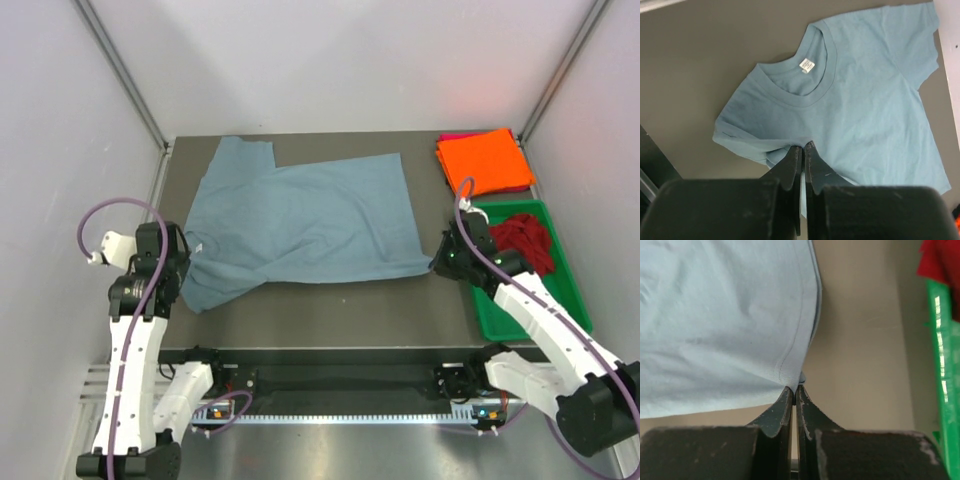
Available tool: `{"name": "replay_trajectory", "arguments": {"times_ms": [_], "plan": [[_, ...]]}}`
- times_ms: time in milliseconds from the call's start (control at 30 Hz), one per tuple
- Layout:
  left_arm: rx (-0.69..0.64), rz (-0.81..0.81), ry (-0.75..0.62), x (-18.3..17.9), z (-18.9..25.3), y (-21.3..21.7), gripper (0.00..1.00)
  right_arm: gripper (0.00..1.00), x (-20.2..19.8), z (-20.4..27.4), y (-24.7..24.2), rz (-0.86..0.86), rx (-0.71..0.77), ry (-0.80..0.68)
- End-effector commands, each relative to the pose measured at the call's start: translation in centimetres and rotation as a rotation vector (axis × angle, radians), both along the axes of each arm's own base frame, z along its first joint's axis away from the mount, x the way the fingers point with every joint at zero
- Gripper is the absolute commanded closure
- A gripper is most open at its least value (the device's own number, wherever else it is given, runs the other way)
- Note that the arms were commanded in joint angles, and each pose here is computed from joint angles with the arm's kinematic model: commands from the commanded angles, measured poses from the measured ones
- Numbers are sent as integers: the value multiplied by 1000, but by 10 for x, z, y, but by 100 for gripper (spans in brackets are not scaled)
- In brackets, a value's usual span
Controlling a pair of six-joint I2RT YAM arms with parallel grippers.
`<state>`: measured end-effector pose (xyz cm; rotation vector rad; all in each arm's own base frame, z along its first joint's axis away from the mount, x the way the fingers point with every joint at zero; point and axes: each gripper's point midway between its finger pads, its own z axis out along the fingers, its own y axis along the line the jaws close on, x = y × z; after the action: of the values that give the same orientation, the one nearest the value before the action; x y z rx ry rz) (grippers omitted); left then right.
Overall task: Fold and stack the t-shirts
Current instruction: Flatten the tshirt out
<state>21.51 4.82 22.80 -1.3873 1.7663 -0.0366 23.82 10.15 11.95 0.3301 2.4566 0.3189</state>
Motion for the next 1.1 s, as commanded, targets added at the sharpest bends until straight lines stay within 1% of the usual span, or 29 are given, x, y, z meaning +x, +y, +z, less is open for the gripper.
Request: {"name": "replay_trajectory", "arguments": {"times_ms": [0,67,100,167,200,267,300,333,367,467,500,533,567,633,667,767,800,833,867,900,967,1033,1067], "plan": [[-37,-37,31,-5,-12,-9,100,100,8,32,-12,-50,-43,-81],[-85,-53,44,-5,-25,-18,100,100,5,33,-16,-53,-62,-76],[-117,-72,74,-7,-39,-24,100,100,4,34,-16,-52,-62,-73],[-149,-78,91,-6,-51,-30,100,100,1,37,-18,-52,-68,-78],[-173,-93,123,-8,-64,-35,100,100,0,38,-20,-54,-72,-81],[-188,-105,125,-1,-73,-38,100,100,0,44,-21,-58,-66,-102],[-198,-110,163,0,-87,-40,100,100,5,48,-17,-56,-46,-133],[-201,-129,144,11,-88,-43,100,100,7,53,-11,-46,-11,-157],[-200,-133,179,17,-98,-43,100,100,16,57,-4,-37,24,-203],[-194,-93,224,29,-112,-38,100,100,27,58,13,3,73,-232],[-198,-80,272,34,-123,-37,100,100,30,56,16,9,77,-234],[-200,-72,294,35,-128,-37,100,100,32,51,20,10,86,-227],[-200,-45,345,34,-139,-35,100,100,35,46,24,15,98,-230],[-200,-7,368,35,-142,-32,100,100,36,35,30,22,106,-216],[-192,9,405,31,-145,-29,100,100,34,25,28,15,91,-192],[-156,20,410,27,-138,-31,100,100,29,-1,15,-18,10,-122],[-105,41,411,23,-131,-24,100,100,27,-8,11,-21,-14,-103],[-64,21,400,23,-125,-29,100,100,26,-15,9,-14,-39,-80],[-42,29,349,27,-110,-30,100,100,23,-20,6,-15,-59,-61],[25,54,325,26,-100,-23,100,100,20,-24,4,-11,-71,-42],[74,51,306,23,-85,-29,100,100,15,-32,-2,-14,-110,-9],[148,63,325,18,-77,-25,100,100,12,-36,-10,-27,-152,4],[159,73,334,20,-75,-25,100,100,9,-37,-14,-29,-173,17]]}}
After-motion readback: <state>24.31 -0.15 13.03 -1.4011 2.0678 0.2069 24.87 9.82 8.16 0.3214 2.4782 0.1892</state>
